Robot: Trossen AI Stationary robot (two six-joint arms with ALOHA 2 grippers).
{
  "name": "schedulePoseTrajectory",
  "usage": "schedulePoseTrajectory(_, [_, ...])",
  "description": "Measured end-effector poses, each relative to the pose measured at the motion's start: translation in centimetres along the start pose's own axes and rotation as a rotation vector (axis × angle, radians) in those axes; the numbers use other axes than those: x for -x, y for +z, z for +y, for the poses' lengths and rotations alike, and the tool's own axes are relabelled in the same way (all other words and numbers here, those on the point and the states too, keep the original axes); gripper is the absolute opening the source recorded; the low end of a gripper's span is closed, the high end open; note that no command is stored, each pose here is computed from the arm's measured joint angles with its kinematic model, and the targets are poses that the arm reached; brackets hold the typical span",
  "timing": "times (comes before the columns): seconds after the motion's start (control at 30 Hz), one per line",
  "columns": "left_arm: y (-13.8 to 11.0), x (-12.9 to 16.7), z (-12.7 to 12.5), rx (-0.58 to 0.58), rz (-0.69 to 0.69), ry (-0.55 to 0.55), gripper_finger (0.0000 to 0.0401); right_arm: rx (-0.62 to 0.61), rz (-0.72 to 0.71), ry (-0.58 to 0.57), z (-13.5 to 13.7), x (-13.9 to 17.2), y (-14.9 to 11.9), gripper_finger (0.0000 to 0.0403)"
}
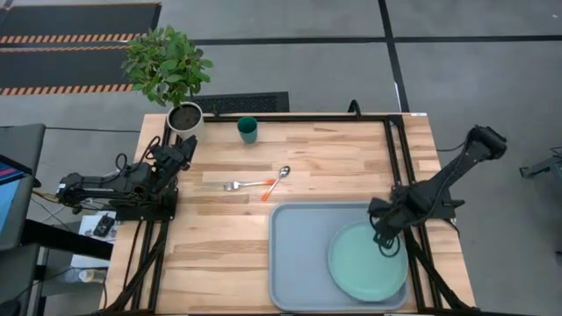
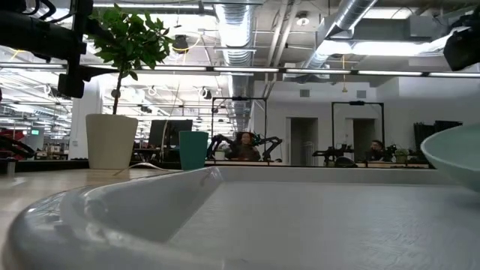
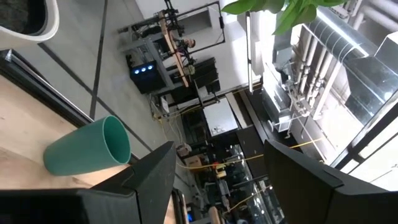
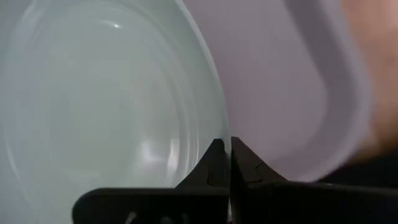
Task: Pick and place plate/cup/fork/spoon on tray
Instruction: Put the light blue plate on the blue serving tray
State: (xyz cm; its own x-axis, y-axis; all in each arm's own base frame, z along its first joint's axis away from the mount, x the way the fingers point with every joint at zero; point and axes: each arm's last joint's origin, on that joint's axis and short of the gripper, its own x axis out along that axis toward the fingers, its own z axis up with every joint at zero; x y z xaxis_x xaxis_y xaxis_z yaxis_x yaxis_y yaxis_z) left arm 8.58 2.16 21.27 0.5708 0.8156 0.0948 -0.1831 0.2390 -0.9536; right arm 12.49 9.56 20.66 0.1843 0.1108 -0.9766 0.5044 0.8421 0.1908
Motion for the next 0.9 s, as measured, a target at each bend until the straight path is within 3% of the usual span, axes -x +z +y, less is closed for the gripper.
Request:
schedulePoseTrajectory(0.47, [-0.2,0.0,0.4,0.007,0.013,0.028,0.0231,0.046,0.063,-0.077,2.3,-3.2,-0.2,0.0007])
schedulePoseTrajectory(0.9, [-0.2,0.0,0.4,0.014,0.013,0.025,0.0231,0.050,0.090,-0.142,2.4,-4.3,-0.2,0.0023])
